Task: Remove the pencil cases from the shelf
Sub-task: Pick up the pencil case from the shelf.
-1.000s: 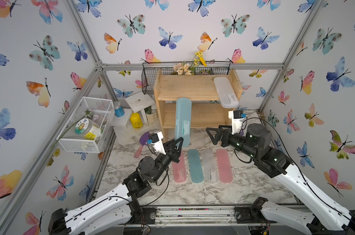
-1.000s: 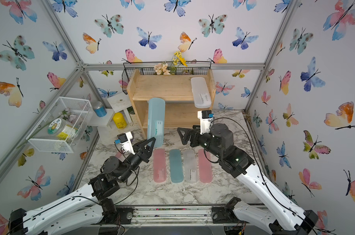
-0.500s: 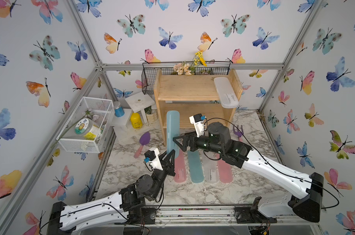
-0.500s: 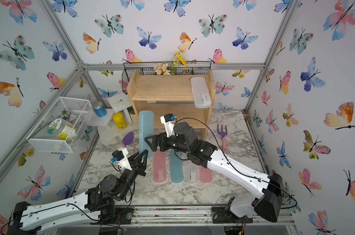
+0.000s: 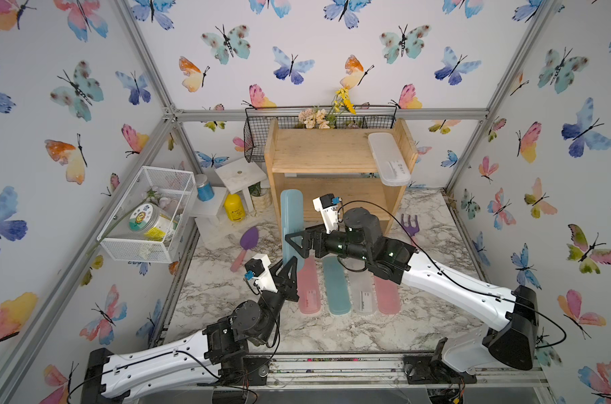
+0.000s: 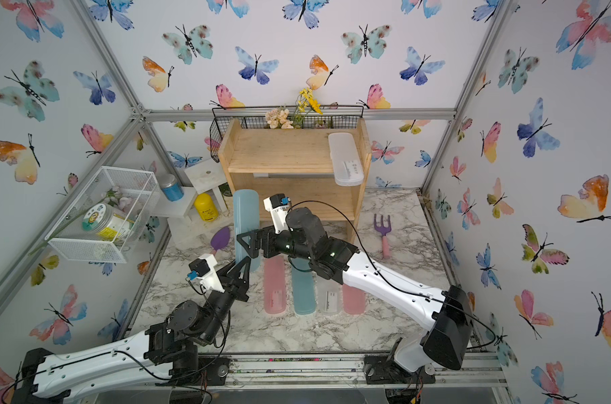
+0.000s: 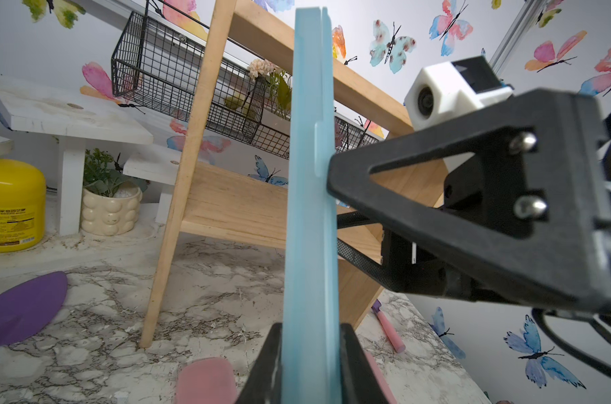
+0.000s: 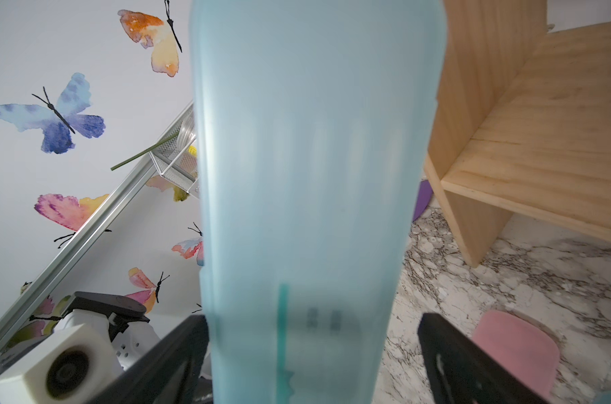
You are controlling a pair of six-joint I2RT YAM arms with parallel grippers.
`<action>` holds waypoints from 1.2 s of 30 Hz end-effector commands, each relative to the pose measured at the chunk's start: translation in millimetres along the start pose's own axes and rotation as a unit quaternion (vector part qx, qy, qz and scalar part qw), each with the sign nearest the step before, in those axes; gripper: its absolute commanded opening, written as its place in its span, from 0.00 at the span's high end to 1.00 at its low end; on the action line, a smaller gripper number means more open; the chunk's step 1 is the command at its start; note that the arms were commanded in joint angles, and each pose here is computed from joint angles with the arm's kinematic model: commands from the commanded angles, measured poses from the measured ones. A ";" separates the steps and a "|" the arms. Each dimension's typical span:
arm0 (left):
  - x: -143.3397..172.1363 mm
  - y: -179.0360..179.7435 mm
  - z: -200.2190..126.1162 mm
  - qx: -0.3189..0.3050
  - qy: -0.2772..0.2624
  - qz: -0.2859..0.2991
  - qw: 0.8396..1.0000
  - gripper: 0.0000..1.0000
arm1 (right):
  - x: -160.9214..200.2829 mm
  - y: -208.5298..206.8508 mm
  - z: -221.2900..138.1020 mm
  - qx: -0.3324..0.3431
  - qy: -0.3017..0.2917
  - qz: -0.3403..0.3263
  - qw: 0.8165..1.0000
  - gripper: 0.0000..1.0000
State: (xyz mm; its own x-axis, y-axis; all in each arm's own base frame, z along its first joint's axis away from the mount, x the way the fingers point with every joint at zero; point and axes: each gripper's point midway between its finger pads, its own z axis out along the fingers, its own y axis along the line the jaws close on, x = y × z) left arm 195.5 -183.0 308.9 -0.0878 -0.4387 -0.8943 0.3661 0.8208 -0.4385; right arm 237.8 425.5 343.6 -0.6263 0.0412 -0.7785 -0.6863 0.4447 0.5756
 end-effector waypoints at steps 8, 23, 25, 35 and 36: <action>-4.9 3.0 -1.8 -0.007 -0.007 -0.011 1.000 0.93 | -4.9 18.3 10.7 -0.024 0.000 -0.009 1.000 0.01; -0.6 8.8 -2.7 -0.018 0.000 -0.009 1.000 0.93 | 2.6 23.1 22.5 -0.009 0.010 -0.015 1.000 0.01; 0.6 9.4 -2.8 -0.019 0.001 -0.009 1.000 0.93 | 2.8 21.2 24.2 -0.003 0.012 -0.013 1.000 0.03; 0.8 14.2 -4.7 -0.027 0.004 -0.010 1.000 0.47 | 2.6 10.9 21.4 0.024 0.006 -0.014 1.000 0.19; 0.4 15.0 -4.9 -0.029 0.004 -0.009 1.000 0.39 | 1.6 10.3 18.9 0.027 0.003 -0.016 1.000 0.19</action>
State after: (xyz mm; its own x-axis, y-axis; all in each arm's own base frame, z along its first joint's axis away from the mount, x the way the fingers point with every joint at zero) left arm 196.1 -175.1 302.2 -0.1071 -0.4551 -0.8840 0.3309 0.8221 -0.4633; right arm 233.5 452.6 333.9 -0.6319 -0.0020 -0.7750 -0.6850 0.4693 0.5573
